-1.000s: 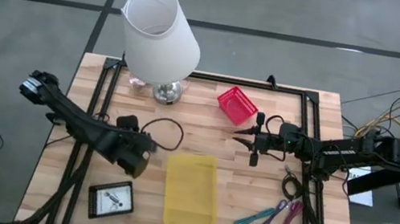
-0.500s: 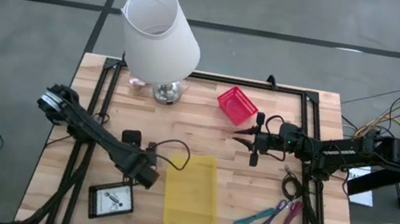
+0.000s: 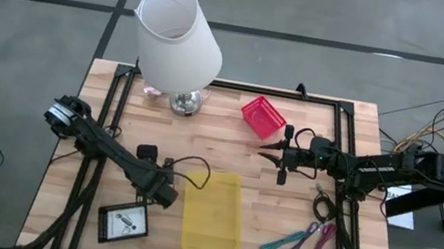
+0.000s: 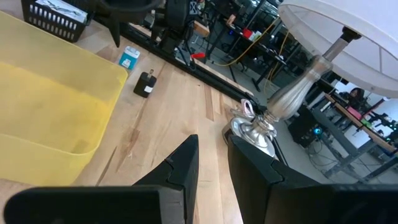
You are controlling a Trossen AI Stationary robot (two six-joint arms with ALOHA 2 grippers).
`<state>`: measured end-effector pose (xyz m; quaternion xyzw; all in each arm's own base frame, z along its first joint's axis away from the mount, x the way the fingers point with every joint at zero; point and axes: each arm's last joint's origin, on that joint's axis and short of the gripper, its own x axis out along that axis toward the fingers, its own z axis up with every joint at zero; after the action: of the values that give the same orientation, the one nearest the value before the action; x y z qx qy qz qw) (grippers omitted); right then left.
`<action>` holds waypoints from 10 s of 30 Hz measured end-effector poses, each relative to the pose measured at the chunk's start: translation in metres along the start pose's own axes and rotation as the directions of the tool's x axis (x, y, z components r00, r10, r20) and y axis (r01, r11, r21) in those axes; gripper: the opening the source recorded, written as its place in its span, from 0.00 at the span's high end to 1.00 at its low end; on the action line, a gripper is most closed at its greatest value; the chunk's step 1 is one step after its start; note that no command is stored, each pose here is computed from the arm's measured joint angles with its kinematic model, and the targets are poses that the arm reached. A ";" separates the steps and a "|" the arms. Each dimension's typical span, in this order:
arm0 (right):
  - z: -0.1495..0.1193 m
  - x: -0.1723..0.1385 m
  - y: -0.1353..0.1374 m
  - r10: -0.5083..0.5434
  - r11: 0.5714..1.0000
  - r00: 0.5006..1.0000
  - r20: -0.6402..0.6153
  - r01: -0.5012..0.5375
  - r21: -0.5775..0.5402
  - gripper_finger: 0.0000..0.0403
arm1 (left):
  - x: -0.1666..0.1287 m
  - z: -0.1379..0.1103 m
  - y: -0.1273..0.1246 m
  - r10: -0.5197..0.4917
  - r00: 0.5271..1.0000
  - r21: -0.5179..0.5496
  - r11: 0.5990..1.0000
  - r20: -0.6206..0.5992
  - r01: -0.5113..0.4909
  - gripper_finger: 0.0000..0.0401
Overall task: Pick and place items into bin
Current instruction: Put the blue charger adapter into the red bin
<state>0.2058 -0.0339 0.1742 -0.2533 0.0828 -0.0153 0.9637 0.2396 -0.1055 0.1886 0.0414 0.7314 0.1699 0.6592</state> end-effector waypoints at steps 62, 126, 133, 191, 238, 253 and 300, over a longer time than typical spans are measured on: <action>0.000 0.000 0.000 0.000 1.000 1.000 0.000 0.000 0.000 0.81 | 0.012 -0.005 0.018 -0.136 0.991 0.023 0.990 0.017 0.136 0.67; 0.049 0.064 0.044 0.160 0.768 0.981 0.107 -0.056 -0.638 0.57 | -0.062 0.015 0.061 0.172 0.286 -0.193 0.980 0.943 0.046 0.67; 0.048 0.090 0.051 -0.035 0.766 0.971 0.236 0.178 -0.618 0.58 | -0.062 0.016 0.062 0.172 0.288 -0.193 0.980 0.942 0.045 0.67; 0.084 0.169 0.054 -0.142 0.552 0.982 0.125 0.184 -0.813 0.41 | -0.061 0.016 0.059 0.061 0.284 -0.093 0.991 0.957 0.101 0.66; 0.090 0.169 0.061 -0.141 0.596 0.984 0.112 0.175 -0.784 0.53 | -0.061 0.016 0.059 0.058 0.287 -0.087 0.992 0.956 0.089 0.66; 0.090 0.168 0.062 -0.142 0.590 0.983 0.118 0.179 -0.787 0.62 | -0.061 0.016 0.059 0.058 0.284 -0.092 0.990 0.957 0.107 0.62; 0.046 0.164 0.034 -0.317 0.746 0.943 -0.103 0.181 -0.641 0.66 | -0.067 -0.028 0.077 -0.028 0.387 0.024 1.000 0.922 0.014 0.44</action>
<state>0.3743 0.0067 0.1718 -0.5633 0.1472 -0.1422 0.8005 0.2078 -0.0580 0.2776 0.1233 0.2458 0.1057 0.9556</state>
